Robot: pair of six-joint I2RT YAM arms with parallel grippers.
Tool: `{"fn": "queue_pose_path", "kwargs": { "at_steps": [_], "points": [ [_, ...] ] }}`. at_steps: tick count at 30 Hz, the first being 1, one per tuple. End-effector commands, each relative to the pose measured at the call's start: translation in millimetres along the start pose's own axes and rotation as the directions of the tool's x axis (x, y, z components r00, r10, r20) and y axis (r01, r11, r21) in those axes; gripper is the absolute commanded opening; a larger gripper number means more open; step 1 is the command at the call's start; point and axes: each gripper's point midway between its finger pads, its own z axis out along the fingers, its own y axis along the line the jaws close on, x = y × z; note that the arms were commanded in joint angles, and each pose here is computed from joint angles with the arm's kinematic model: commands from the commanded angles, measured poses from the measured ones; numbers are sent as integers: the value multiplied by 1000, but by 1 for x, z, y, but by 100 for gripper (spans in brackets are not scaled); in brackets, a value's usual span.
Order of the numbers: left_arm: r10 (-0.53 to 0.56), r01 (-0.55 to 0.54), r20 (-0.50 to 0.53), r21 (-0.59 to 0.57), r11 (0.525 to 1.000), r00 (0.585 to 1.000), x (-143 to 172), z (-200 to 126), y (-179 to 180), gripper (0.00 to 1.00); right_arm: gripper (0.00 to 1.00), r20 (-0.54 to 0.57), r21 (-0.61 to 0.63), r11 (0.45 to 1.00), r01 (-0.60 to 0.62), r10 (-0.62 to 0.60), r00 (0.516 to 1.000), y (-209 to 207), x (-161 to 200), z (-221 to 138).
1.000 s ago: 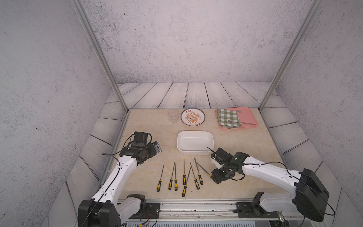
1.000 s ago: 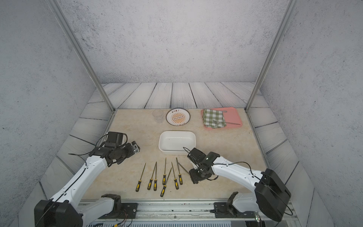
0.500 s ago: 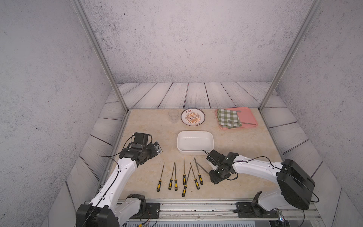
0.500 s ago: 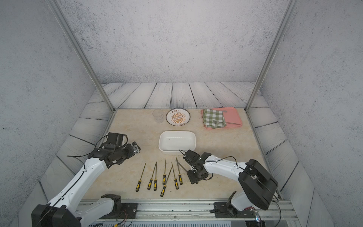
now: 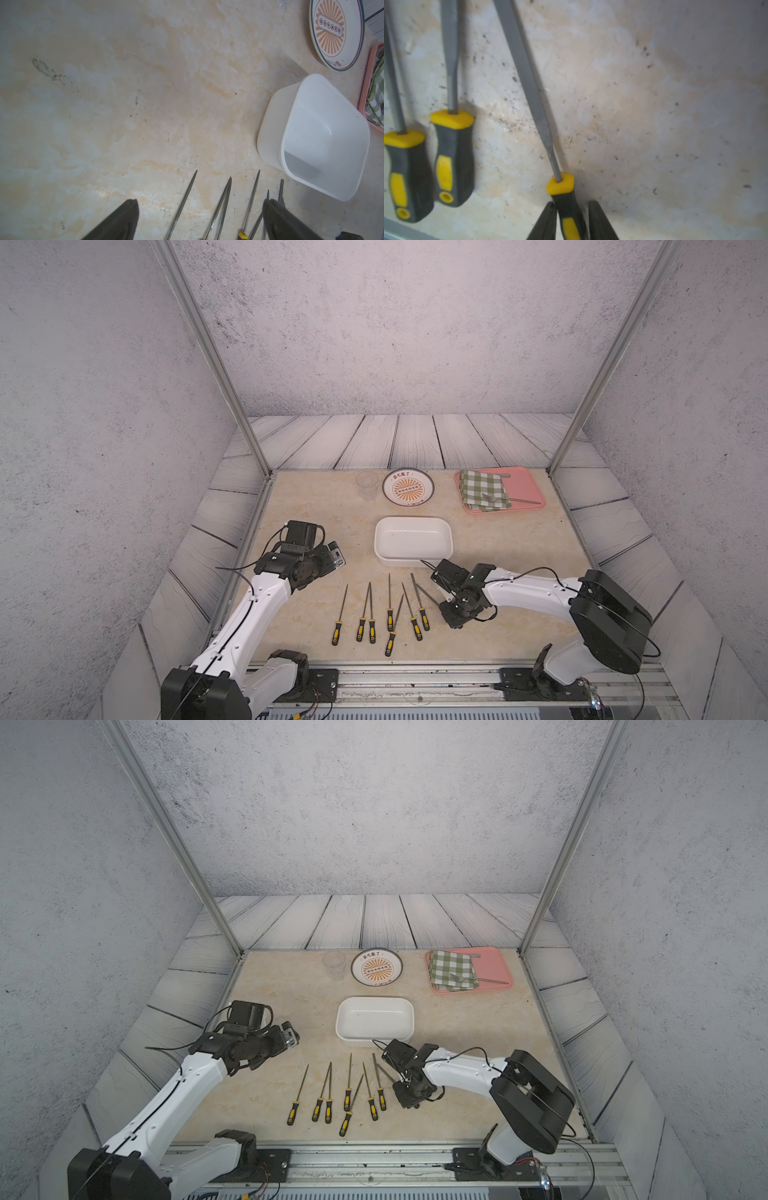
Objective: Put the file tool into the storage box
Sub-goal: Pick up the file tool from the center of the board, then place the file tool in the storage box.
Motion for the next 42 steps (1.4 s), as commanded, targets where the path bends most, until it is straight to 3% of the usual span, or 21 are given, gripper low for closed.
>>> {"fn": "queue_pose_path", "kwargs": {
  "at_steps": [1,7,15,20,24,28,31,35,38,42],
  "points": [
    [14,-14,10,-12,1000,1000,1,-7,2,98,27,-9,26,998,51,-51,999,-1,0,0],
    [18,-17,14,-23,1000,1000,3,-7,5,98,14,-8,27,994,109,-109,994,3,3,-13],
    [3,-3,20,-21,1000,1000,2,-5,5,98,11,10,20,983,183,-183,983,12,5,-40],
    [5,-4,28,-18,1000,1000,-1,-7,4,98,9,104,-12,970,245,-242,965,24,-7,-81],
    [3,-4,39,2,1000,999,-4,-9,-1,98,8,241,-63,929,364,-339,909,45,-26,-124],
    [-7,6,29,31,1000,1000,-2,-7,-6,98,11,324,26,877,479,-461,826,38,-54,-151],
    [-21,21,12,51,998,1000,2,-2,-8,98,13,373,22,837,546,-514,773,28,-86,-159],
    [-37,37,4,49,998,999,4,0,-7,98,10,331,146,792,593,-604,725,-1,-131,-149],
    [-50,50,3,75,996,999,3,-5,-13,98,10,297,167,780,603,-623,724,-17,-157,-134],
    [-65,64,3,105,992,998,6,-9,-16,98,8,257,226,726,650,-688,679,-26,-184,-107]
  ]
}}
